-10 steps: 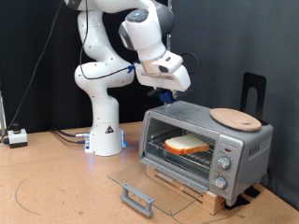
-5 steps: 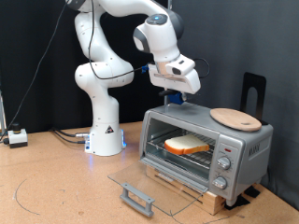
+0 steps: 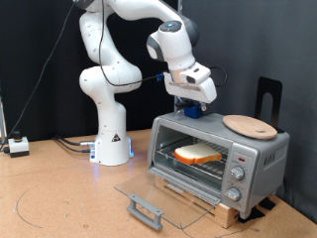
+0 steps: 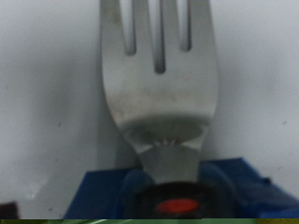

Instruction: Make a piece of toast with the oven

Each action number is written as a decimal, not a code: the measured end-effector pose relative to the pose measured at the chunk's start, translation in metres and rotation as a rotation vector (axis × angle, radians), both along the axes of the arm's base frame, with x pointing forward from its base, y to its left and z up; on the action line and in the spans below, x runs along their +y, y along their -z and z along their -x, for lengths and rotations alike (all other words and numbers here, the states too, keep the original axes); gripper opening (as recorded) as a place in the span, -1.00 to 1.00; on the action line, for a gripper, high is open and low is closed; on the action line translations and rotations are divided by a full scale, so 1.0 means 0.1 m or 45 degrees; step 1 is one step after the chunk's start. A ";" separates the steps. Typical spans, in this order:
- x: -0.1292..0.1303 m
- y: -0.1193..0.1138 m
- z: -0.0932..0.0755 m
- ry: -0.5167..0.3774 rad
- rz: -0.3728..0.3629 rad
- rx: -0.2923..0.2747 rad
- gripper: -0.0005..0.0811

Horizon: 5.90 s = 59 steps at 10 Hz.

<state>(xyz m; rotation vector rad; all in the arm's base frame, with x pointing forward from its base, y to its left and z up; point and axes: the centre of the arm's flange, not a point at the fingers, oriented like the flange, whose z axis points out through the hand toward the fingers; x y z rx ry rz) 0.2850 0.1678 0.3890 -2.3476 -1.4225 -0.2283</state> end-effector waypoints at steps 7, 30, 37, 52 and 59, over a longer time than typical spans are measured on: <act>-0.27 -0.69 -0.01 -0.043 -0.235 -0.113 0.99; -2.57 -0.40 -0.54 0.916 -0.268 0.328 0.99; -2.97 -0.13 -0.67 1.205 -0.336 0.890 0.99; -4.09 0.78 -1.10 1.357 -0.304 1.194 0.99; -4.20 1.69 -1.25 1.484 -0.216 1.359 0.99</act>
